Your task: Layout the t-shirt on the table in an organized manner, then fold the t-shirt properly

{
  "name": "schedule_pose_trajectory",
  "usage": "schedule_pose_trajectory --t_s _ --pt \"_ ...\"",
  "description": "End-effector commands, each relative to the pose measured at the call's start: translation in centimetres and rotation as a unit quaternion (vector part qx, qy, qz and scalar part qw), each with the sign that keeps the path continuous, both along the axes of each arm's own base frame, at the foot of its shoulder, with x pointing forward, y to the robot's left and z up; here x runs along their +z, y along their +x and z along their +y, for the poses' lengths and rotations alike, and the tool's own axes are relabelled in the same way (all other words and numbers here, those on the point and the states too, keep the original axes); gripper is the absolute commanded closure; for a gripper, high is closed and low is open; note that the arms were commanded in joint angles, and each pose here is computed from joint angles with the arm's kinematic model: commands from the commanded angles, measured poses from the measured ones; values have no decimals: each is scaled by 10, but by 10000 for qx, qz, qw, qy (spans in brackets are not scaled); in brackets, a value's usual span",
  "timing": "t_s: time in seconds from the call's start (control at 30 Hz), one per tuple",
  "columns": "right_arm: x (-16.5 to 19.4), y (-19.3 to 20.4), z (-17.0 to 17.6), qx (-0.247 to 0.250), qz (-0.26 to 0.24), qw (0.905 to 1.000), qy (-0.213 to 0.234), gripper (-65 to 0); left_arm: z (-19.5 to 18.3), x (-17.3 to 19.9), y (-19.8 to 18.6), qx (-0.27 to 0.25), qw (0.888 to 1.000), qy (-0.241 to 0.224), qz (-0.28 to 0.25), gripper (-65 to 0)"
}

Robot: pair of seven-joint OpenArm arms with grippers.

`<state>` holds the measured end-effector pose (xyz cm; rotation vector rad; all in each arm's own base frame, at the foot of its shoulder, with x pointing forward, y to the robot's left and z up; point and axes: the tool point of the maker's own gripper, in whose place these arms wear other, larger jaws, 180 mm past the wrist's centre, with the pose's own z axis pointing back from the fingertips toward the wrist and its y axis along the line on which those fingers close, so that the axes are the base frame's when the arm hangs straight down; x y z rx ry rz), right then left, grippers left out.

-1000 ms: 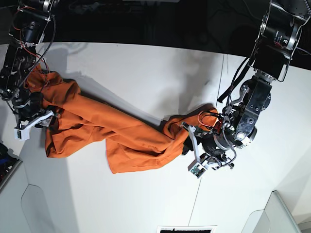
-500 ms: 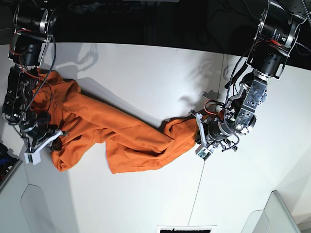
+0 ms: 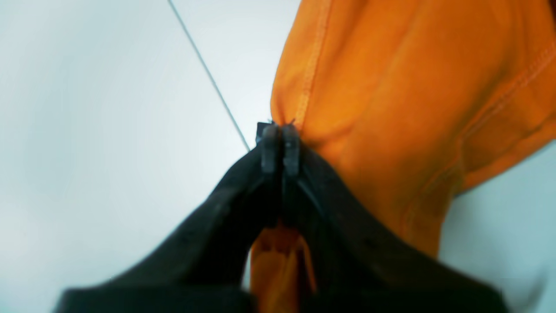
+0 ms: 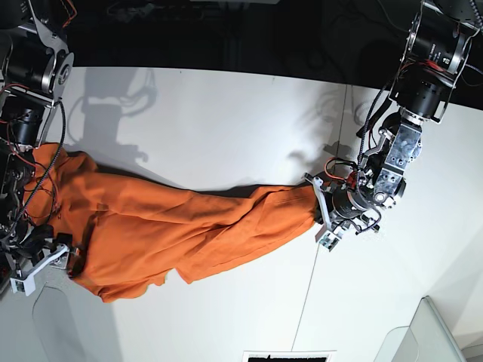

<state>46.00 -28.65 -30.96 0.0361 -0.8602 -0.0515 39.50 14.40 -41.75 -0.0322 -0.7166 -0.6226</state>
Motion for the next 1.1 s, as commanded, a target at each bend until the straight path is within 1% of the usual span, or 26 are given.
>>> schedule_pose_trajectory --t_s 0.0,0.07,0.1,0.13,0.27,0.3,0.37,0.43,0.57,0.63,0.7,0.73,0.8,0.9,1.07 --pt "22 5 -8 -64 -322 9995 26 -428 8 6 1 2 9999 19 103 -103" --pt "13 -10 -10 -90 -284 9995 125 -428 0 12 -4 -195 9989 -363 215 -206" --pt "10 -19 -13 -131 -295 9994 111 -428 -3 19 -5 -249 9981 -515 207 -240" --pt "7 -29 -17 -189 -306 9993 72 -428 -3 26 -5 -297 9975 -614 178 -257" --pt "6 -72 -38 -473 -446 9979 -36 -428 -9 70 -2 -608 9927 -1036 -121 -259" --pt "6 -84 -44 -553 -451 9974 -49 -428 -11 82 -3 -658 9904 -1196 -204 -259" --pt "-1 -107 -55 -722 -367 9967 -43 -428 -12 96 -8 -709 9878 -1357 -296 -259" --pt "-11 -129 -65 -872 -261 9958 21 -428 -11 99 -18 -788 9870 -1376 -249 -259" --pt "-25 -160 -79 -1090 -142 9938 177 -428 -16 78 -48 -887 9859 -1416 54 -259" --pt "-29 -169 -85 -1181 -80 9929 138 -428 -27 68 -66 -1076 9823 -1520 187 -260" --pt "-33 -174 -86 -1203 -72 9927 106 -428 -34 58 -76 -1077 9813 -1573 250 -263" --pt "-34 -175 -86 -1209 -94 9925 120 -428 -37 54 -78 -1084 9817 -1550 222 -276" --pt "-40 -176 -87 -1243 -51 9921 176 -428 -41 49 -75 -971 9853 -1406 68 -296" --pt "-48 -175 -85 -1251 -51 9917 298 -428 -41 46 -62 -730 9907 -1127 -206 -301" --pt "-62 -163 -76 -1214 35 9910 568 -428 -46 50 -49 -593 9926 -927 -519 -301"
